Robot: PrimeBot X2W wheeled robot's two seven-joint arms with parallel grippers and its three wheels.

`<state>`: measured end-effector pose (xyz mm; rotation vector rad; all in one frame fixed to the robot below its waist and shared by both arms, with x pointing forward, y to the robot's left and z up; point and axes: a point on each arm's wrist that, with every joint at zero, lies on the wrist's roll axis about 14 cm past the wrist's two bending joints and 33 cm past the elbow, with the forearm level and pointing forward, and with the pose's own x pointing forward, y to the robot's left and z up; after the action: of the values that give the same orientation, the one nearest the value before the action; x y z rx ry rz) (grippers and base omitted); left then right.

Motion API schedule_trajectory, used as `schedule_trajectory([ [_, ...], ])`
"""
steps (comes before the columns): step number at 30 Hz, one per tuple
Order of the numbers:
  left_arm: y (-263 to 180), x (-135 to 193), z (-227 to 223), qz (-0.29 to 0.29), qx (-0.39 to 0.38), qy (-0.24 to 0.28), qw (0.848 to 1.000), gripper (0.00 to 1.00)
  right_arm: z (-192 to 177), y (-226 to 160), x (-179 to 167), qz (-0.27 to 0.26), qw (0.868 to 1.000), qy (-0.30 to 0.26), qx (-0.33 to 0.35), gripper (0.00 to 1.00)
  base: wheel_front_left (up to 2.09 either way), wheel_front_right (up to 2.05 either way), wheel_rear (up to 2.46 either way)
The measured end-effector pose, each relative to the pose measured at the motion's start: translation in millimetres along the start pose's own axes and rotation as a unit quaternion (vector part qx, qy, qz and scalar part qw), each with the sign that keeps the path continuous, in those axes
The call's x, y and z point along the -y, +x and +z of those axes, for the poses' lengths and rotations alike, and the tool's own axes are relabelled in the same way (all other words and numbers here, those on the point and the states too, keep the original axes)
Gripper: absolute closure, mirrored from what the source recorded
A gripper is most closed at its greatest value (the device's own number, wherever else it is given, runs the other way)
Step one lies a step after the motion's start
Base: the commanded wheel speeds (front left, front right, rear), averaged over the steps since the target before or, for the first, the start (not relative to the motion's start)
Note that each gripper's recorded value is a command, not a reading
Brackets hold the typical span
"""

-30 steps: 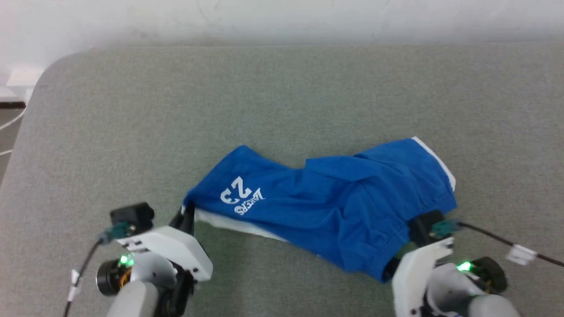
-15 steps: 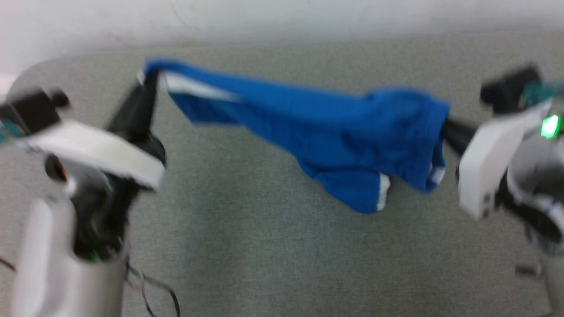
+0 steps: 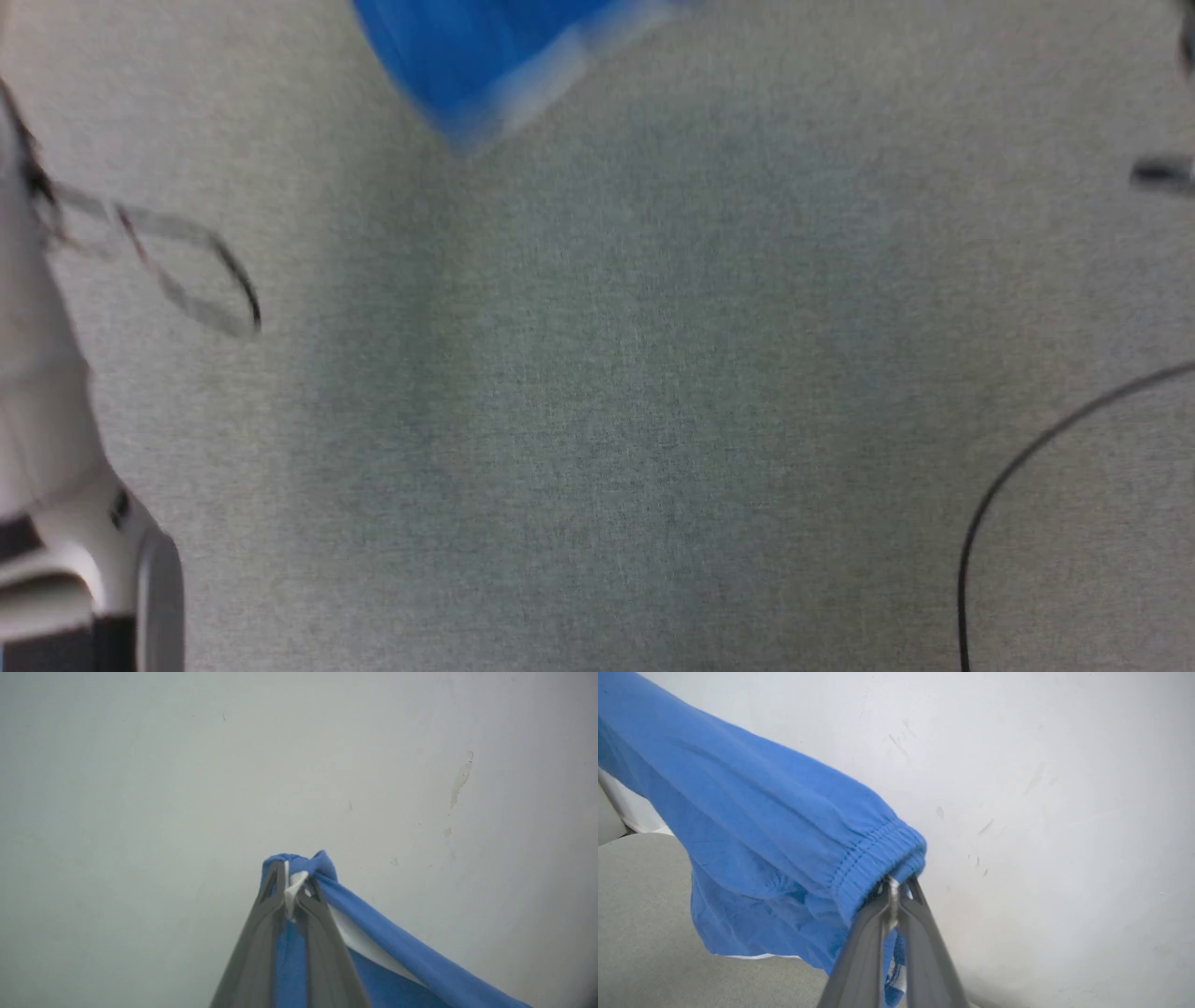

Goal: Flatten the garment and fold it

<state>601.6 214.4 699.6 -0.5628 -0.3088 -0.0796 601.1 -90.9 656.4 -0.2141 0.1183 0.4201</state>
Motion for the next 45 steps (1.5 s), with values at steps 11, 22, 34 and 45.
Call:
schedule_trajectory([
  [11, 10, -43, -14, 0.029, 0.025, 0.040, 0.998, 1.00, -26, 45, -14, 0.020, 0.999, 0.026, 0.009, 1.00, 0.00, 0.00, 0.00],
  [22, -145, -135, -138, 0.137, -0.264, 0.100, 0.949, 1.00, -188, -38, -96, 0.134, 0.959, 0.119, -0.218, 1.00, 0.00, 0.00, 0.00],
  [34, -326, -122, -145, 0.193, -0.437, 0.060, 0.876, 1.00, -244, -164, -133, 0.130, 0.920, 0.198, -0.313, 1.00, 0.00, 0.00, 0.00],
  [45, -393, -72, -120, 0.192, -0.475, 0.006, 0.859, 1.00, -259, -245, -146, 0.088, 0.884, 0.242, -0.389, 1.00, 0.00, 0.00, 0.00],
])
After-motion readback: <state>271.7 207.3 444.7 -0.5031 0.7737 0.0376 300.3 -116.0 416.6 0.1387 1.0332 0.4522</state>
